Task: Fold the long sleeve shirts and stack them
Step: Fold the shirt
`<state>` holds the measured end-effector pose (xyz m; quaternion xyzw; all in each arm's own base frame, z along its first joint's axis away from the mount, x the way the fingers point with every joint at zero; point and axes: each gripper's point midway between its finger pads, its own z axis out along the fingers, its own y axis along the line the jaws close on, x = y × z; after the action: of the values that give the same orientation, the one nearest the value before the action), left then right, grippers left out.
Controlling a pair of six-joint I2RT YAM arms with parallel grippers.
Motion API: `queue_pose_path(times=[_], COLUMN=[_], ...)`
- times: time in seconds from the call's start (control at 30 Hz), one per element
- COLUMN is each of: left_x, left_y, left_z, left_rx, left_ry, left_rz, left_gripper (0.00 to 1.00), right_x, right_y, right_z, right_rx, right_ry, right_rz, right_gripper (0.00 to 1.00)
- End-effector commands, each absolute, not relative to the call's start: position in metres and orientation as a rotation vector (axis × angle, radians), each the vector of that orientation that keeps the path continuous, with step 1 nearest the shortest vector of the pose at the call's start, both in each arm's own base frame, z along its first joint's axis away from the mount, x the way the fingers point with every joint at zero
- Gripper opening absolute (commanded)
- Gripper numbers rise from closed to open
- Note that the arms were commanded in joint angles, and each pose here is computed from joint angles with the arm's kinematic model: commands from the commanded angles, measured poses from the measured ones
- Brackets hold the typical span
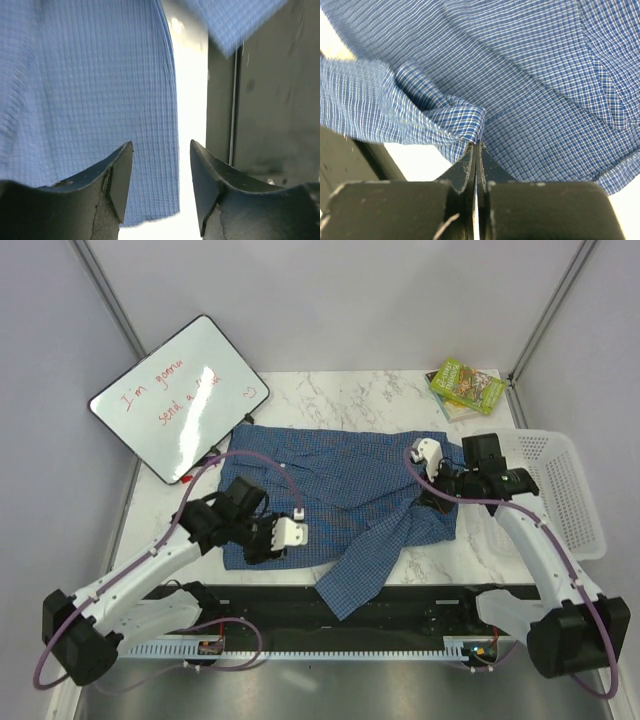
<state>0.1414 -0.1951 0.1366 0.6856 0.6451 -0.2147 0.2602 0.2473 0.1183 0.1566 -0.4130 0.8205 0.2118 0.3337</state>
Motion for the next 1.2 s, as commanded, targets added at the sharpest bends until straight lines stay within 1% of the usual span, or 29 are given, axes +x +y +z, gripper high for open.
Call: queue_pose_path(times=[0.0, 0.03, 0.07, 0.13, 0.23, 0.27, 0.4, 0.47, 0.53, 0.6, 0.63, 0.7, 0.73, 0.8, 0.83, 0.9, 0.93, 1.07, 1.17], left_x=[0.135, 0.132, 0.143, 0.146, 0.152, 0.152, 0.147, 0.141, 0.140, 0.140, 0.143, 0.143, 0.144, 0.142, 0.139, 0.138, 0.133, 0.124, 0.126], left_y=[-0.126, -0.115, -0.107, -0.094, -0.082, -0.079, -0.069, -0.061, -0.056, -0.054, -0.055, -0.053, -0.052, -0.053, -0.052, -0.053, -0.052, -0.055, -0.060], left_z=[0.075, 0.061, 0.057, 0.049, 0.044, 0.043, 0.030, 0.020, 0.010, 0.006, 0.005, 0.000, -0.001, 0.000, 0.001, 0.006, 0.007, 0.024, 0.050], left_rx=[2.047, 2.063, 2.019, 2.004, 2.014, 2.022, 2.085, 2.121, 2.132, 2.124, 2.112, 2.113, 2.111, 2.111, 2.117, 2.114, 2.121, 2.107, 2.066], left_ry=[1.818, 1.843, 1.873, 1.911, 1.913, 1.909, 1.886, 1.907, 1.909, 1.906, 1.899, 1.904, 1.905, 1.900, 1.903, 1.885, 1.890, 1.869, 1.837], left_rz=[-0.312, -0.287, -0.229, -0.208, -0.144, -0.128, -0.091, -0.078, -0.053, -0.035, -0.026, -0.007, -0.004, -0.011, -0.024, -0.027, -0.042, -0.086, -0.096], left_gripper=[0.55, 0.54, 0.51, 0.48, 0.42, 0.41, 0.41, 0.43, 0.48, 0.47, 0.41, 0.35, 0.28, 0.19, 0.12, 0.07, 0.02, 0.02, 0.02], right_x=[0.215, 0.211, 0.206, 0.203, 0.197, 0.195, 0.192, 0.192, 0.192, 0.192, 0.192, 0.190, 0.189, 0.188, 0.188, 0.187, 0.187, 0.188, 0.189], right_y=[0.117, 0.117, 0.116, 0.114, 0.113, 0.112, 0.112, 0.112, 0.112, 0.112, 0.112, 0.111, 0.111, 0.111, 0.111, 0.111, 0.111, 0.109, 0.108], right_z=[0.159, 0.159, 0.156, 0.157, 0.156, 0.156, 0.155, 0.156, 0.157, 0.159, 0.160, 0.159, 0.160, 0.161, 0.162, 0.167, 0.169, 0.183, 0.201], right_rx=[-1.248, -1.256, -1.273, -1.278, -1.296, -1.301, -1.327, -1.330, -1.329, -1.334, -1.335, -1.341, -1.343, -1.339, -1.335, -1.325, -1.323, -1.302, -1.283], right_ry=[2.022, 2.013, 2.013, 1.997, 2.001, 2.007, 1.996, 1.993, 1.992, 1.990, 1.986, 1.989, 1.986, 1.984, 1.984, 1.980, 1.977, 1.950, 1.908], right_rz=[0.551, 0.544, 0.547, 0.528, 0.528, 0.532, 0.535, 0.533, 0.531, 0.534, 0.529, 0.531, 0.532, 0.528, 0.525, 0.522, 0.515, 0.475, 0.434], right_gripper=[0.00, 0.00, 0.00, 0.00, 0.00, 0.00, 0.00, 0.00, 0.00, 0.00, 0.00, 0.00, 0.00, 0.00, 0.00, 0.00, 0.00, 0.00, 0.00])
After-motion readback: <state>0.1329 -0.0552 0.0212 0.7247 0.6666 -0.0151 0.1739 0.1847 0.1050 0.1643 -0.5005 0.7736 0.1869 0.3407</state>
